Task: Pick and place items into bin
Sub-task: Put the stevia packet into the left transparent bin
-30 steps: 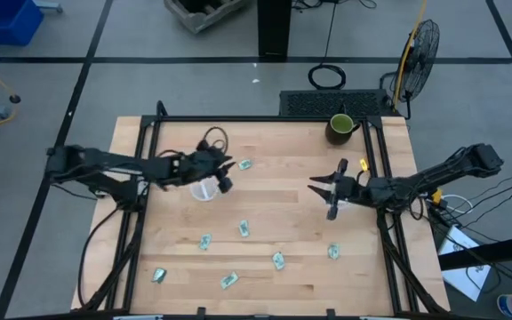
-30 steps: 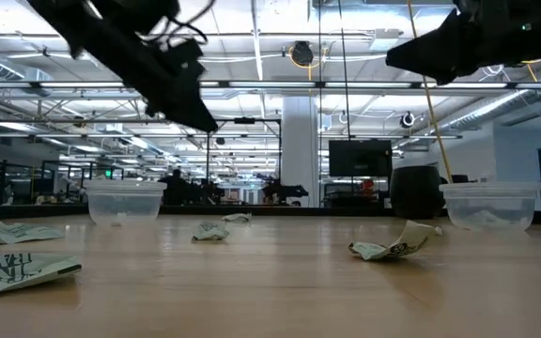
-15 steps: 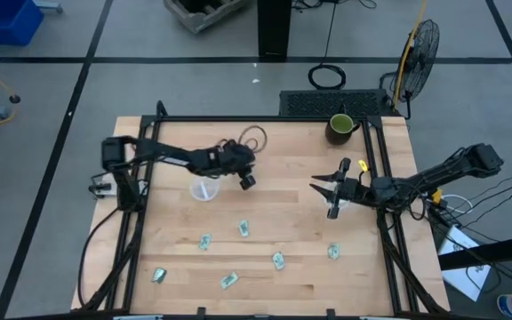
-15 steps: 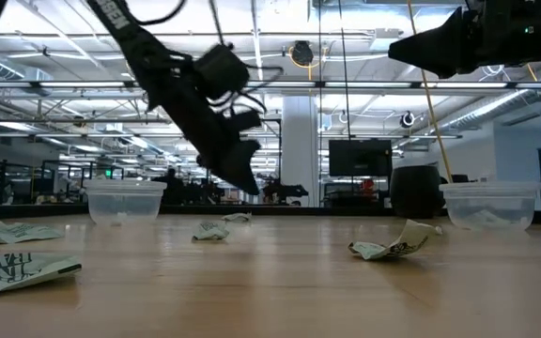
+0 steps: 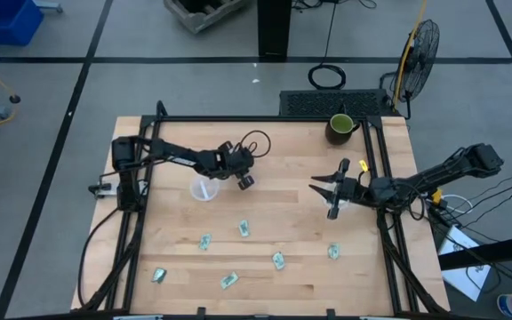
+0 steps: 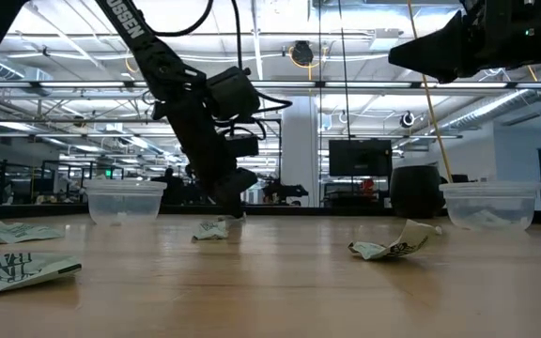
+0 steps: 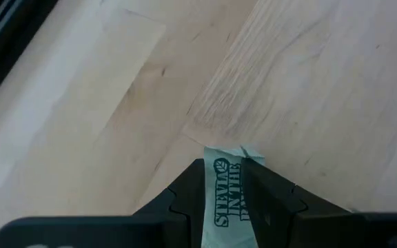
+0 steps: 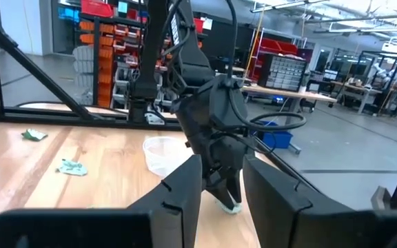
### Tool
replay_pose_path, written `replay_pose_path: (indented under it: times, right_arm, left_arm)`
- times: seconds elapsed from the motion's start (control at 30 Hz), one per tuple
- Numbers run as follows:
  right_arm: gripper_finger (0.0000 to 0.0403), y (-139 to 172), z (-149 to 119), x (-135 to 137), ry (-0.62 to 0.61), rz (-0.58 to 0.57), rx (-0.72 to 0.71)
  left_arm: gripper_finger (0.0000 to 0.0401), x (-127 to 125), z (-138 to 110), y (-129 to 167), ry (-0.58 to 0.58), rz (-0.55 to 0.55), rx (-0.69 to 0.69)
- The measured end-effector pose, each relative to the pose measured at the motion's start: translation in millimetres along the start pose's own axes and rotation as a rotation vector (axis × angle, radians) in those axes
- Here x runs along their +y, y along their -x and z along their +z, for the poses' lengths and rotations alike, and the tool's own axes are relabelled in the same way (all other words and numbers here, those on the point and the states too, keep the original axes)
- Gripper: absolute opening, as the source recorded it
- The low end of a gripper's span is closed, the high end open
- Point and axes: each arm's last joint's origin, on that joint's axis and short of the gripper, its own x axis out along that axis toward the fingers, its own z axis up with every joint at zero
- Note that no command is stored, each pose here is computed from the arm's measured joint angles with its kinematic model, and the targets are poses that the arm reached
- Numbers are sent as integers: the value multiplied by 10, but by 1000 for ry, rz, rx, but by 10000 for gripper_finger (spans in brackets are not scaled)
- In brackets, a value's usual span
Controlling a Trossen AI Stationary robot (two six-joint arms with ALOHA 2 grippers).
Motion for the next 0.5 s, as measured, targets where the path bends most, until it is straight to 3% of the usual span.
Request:
replay_pose_path:
  times: [0.13, 0.27, 0.5]
  right_arm:
    - [100, 0, -3, 1, -25, 0, 2]
    - [100, 0, -3, 1, -28, 0, 2]
    - [100, 0, -3, 1, -28, 0, 2]
  left_arm:
    - [70, 19, -1, -6, 14, -43, 12]
    - [12, 30, 0, -11, 25, -59, 16]
    - [4, 56, 22, 66, 12, -66, 12]
